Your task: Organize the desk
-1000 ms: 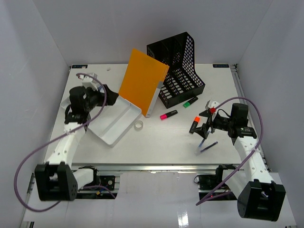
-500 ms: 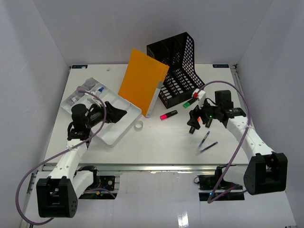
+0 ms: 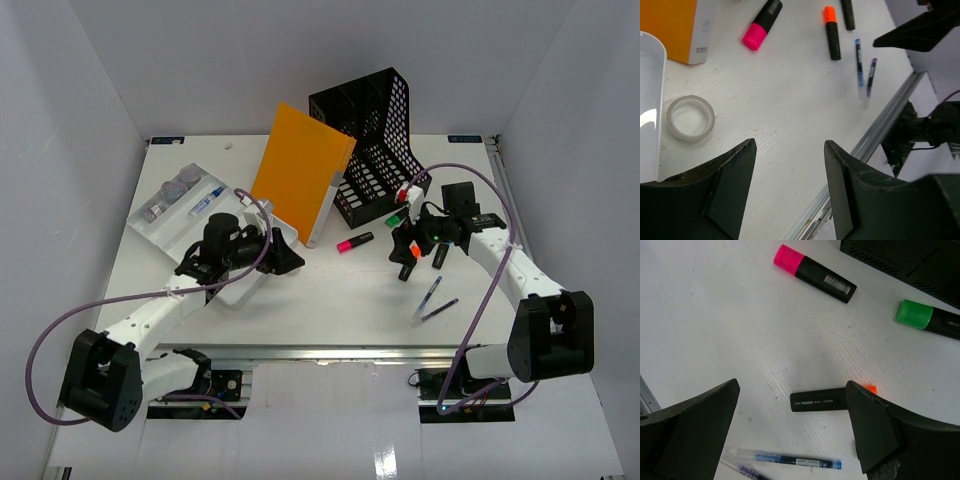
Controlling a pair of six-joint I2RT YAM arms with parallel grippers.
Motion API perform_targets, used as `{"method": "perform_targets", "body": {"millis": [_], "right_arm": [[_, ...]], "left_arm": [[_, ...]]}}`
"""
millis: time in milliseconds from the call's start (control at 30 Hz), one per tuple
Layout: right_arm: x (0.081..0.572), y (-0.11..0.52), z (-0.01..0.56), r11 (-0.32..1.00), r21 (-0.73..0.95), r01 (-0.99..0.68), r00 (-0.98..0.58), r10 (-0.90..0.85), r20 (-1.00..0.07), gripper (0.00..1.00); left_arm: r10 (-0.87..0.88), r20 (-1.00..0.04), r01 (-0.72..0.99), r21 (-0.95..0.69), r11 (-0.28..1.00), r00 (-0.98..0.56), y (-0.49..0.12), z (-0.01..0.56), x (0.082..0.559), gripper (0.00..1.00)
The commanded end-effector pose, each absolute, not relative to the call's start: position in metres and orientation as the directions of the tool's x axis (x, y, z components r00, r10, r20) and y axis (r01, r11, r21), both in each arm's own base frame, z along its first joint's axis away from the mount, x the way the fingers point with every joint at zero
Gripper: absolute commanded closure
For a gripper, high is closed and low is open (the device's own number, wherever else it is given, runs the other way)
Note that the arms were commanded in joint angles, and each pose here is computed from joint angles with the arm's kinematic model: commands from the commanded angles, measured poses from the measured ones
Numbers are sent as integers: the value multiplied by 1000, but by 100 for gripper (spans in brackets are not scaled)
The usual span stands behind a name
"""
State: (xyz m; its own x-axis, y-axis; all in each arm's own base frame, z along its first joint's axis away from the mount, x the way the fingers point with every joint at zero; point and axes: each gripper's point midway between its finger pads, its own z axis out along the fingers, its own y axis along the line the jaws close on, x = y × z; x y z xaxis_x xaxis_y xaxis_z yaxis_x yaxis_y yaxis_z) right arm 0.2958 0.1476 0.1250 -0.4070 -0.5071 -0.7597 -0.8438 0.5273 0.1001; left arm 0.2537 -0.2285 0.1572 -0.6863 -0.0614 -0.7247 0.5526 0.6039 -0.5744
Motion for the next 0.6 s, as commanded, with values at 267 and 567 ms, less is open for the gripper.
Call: {"method": "perform_targets", "body": {"millis": [267, 567], "right_arm": [[281, 111, 129, 516, 103, -850, -335, -379, -863, 7], [282, 108, 134, 530, 72, -845, -319, -390, -864, 7]], "left_arm": [[86, -719, 378, -256, 890, -690, -242, 109, 298, 42], [130, -705, 324, -149, 934, -697, -241, 93, 323, 42]]}}
